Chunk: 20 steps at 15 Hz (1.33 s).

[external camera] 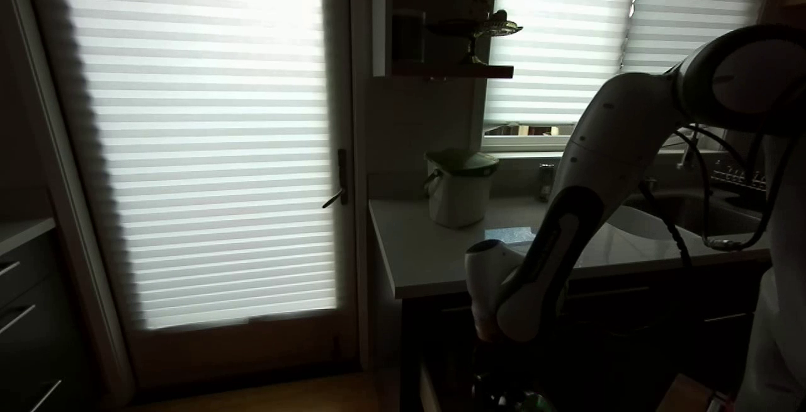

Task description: Remove the silver object from the open drawer

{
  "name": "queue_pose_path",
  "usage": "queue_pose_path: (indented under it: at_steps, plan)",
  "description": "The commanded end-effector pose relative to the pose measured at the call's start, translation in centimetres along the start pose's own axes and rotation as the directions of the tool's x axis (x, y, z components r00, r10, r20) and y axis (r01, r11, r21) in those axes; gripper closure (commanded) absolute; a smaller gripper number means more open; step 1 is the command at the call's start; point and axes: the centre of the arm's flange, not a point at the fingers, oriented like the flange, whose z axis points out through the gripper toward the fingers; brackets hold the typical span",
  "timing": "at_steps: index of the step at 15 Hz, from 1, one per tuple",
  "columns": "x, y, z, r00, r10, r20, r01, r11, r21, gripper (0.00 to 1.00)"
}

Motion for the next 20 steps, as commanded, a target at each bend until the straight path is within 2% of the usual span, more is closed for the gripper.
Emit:
queue_pose_path:
  at_steps: [1,6,9,11,16,19,20]
  plan:
    - [-3.3,0.9,-2.8,0.994,-0.091,-0.06,0.093,0.995,0.036,0.29]
    - [-5.8,1.7,-5.5,0.953,-0.134,-0.271,0.166,0.981,0.099,0.29]
    - [-5.4,1.3,-7.9,0.906,-0.102,-0.41,0.175,0.974,0.145,0.29]
    - [-5.0,1.1,-9.2,0.876,-0.089,-0.474,0.19,0.967,0.171,0.29]
    - [-5.0,1.3,-10.7,0.819,-0.097,-0.565,0.242,0.952,0.187,0.29]
    - [-5.2,0.8,-11.1,0.795,-0.192,-0.576,0.329,0.933,0.143,0.29]
    - [-5.4,0.4,-11.2,0.778,-0.236,-0.582,0.368,0.922,0.118,0.29]
